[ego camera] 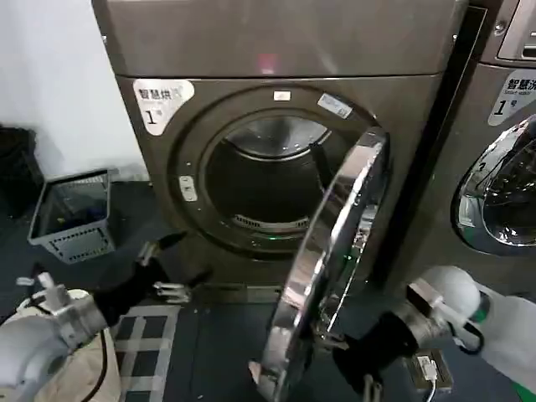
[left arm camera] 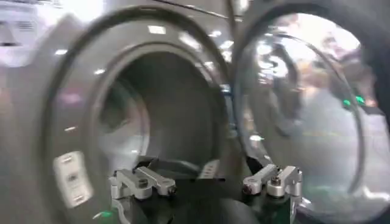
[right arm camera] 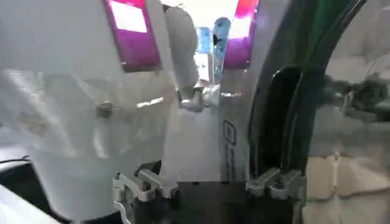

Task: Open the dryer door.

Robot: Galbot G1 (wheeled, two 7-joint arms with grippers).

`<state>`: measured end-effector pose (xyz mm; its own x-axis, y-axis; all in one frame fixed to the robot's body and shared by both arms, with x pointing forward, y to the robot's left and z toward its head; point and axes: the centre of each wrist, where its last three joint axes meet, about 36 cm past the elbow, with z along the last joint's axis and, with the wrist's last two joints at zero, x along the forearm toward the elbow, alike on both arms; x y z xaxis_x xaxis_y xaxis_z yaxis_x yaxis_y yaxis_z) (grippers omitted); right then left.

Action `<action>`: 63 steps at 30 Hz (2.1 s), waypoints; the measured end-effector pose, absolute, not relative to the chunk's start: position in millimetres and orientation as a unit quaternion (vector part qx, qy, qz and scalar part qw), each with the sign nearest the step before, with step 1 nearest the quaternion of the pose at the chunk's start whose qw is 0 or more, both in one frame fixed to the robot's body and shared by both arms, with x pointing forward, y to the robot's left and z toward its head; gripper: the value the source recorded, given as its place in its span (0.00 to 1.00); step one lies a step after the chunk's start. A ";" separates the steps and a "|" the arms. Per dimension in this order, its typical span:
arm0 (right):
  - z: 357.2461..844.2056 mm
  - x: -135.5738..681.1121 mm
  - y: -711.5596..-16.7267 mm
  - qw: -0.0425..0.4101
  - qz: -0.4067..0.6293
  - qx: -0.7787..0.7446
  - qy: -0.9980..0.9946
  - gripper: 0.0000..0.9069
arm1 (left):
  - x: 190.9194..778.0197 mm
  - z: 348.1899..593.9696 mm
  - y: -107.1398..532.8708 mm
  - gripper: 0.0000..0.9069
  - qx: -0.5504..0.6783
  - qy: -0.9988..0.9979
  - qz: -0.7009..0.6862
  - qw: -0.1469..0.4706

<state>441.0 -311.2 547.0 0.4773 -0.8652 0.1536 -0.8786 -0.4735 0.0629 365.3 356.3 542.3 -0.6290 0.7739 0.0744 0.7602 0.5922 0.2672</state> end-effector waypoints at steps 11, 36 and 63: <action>558.0 424.6 -363.7 0.074 0.077 0.815 -0.570 1.00 | 376.6 521.2 315.7 1.00 0.502 0.848 0.168 0.024; 550.8 449.8 -629.1 0.157 0.208 0.546 -0.796 1.00 | 410.8 512.8 230.8 1.00 0.588 0.794 0.135 0.070; 491.9 258.9 -804.8 0.177 0.213 0.053 -0.959 1.00 | 432.7 519.3 148.9 1.00 0.627 0.763 0.098 0.126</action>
<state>258.9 -804.8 491.9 -0.9318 -0.0263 0.3621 -0.1770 0.9037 -0.3898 432.7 148.9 519.3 -0.1829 0.9807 -0.0698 0.9314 0.1955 0.3071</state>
